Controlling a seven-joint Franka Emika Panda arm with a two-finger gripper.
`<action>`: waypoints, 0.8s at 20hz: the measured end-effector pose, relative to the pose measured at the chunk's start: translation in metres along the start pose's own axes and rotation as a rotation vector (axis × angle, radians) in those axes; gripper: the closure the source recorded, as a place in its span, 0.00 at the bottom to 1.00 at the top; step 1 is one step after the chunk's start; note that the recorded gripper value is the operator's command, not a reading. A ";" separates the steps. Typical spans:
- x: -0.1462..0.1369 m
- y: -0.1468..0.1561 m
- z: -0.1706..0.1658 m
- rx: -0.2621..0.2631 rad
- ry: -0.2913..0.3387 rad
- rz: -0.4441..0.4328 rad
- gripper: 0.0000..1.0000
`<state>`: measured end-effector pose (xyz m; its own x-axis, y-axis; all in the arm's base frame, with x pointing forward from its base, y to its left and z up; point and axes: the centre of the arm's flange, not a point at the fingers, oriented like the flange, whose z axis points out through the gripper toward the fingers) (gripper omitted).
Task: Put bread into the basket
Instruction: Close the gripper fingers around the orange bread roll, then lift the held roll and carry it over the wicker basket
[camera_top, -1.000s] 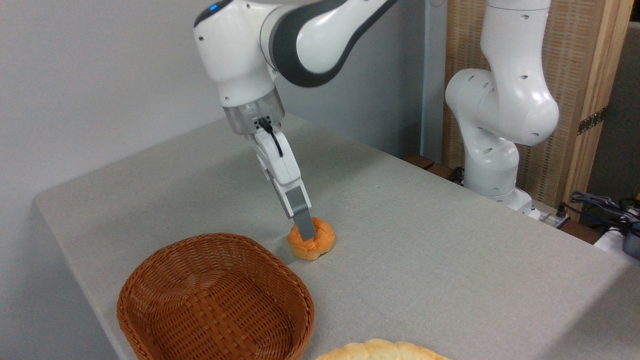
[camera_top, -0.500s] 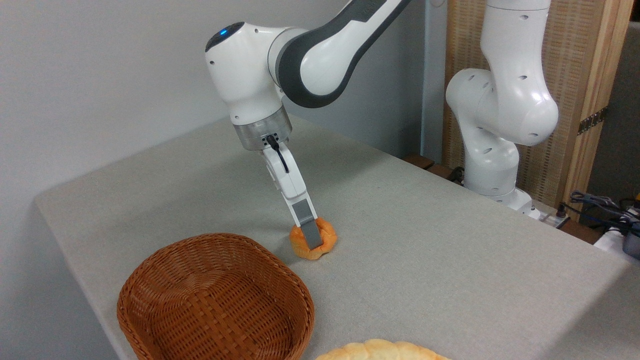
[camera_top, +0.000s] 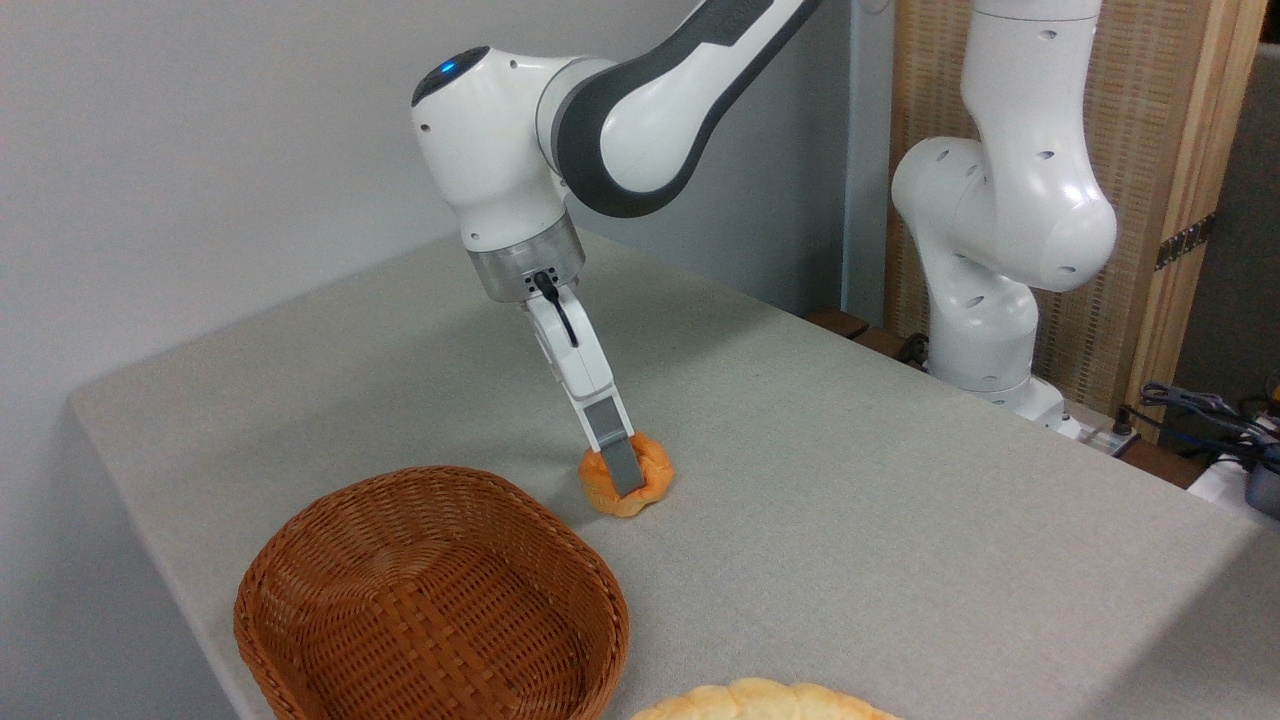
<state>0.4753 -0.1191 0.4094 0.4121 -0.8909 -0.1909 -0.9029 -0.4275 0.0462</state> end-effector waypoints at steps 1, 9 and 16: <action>0.000 0.000 0.000 0.000 0.000 0.000 0.67; 0.000 -0.001 -0.003 0.005 0.004 -0.001 0.74; -0.003 -0.014 -0.060 -0.038 -0.039 0.037 0.74</action>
<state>0.4941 -0.1194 0.4681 0.3726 -0.9000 -0.2263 -0.9118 -0.4004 0.0911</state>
